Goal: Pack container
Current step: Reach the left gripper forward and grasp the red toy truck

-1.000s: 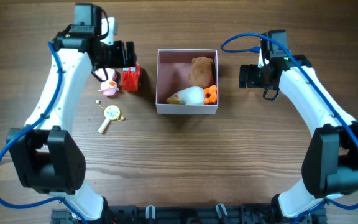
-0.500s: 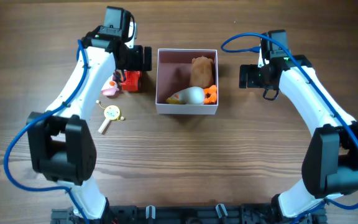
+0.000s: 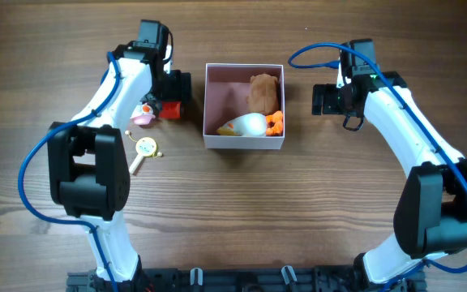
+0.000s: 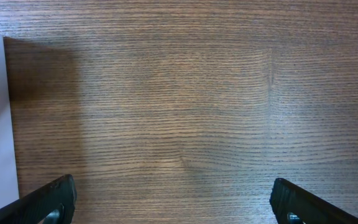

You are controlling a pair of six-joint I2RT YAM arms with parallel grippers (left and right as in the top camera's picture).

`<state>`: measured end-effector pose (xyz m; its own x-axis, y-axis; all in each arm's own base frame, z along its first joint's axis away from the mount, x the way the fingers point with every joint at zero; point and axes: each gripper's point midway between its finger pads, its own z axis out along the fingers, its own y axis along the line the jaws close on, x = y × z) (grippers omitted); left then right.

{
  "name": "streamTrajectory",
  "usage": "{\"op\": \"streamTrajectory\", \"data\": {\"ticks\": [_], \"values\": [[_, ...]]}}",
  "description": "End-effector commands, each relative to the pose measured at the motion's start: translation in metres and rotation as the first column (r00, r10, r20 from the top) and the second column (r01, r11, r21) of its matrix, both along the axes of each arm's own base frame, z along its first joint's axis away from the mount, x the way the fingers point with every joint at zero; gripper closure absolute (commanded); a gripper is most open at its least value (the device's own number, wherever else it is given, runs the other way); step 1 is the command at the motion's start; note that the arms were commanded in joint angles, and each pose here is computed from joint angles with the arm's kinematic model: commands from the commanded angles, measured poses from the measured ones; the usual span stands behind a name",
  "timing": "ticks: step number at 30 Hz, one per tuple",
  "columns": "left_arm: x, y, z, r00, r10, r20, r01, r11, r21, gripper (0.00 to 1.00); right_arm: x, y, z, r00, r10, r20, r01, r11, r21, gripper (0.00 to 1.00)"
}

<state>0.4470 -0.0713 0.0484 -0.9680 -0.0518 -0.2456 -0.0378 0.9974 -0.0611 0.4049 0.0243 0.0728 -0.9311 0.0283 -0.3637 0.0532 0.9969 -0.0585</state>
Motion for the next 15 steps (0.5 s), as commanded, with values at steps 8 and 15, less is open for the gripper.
{"op": "streamTrajectory", "data": {"ticks": [8, 15], "values": [[-0.005, 0.004, -0.012, 0.999, 0.017, -0.030, -0.017, 1.000, 0.004, 0.06, 0.001, 0.000, 0.004, 1.000, 0.009, 0.011, -0.009, 1.000, 0.003, 0.00], [-0.010, 0.004, -0.033, 0.997, 0.016, -0.080, -0.015, 1.000, 0.012, 0.09, 0.001, 0.000, 0.004, 1.000, 0.009, 0.011, -0.009, 1.000, 0.002, 0.00]]}}
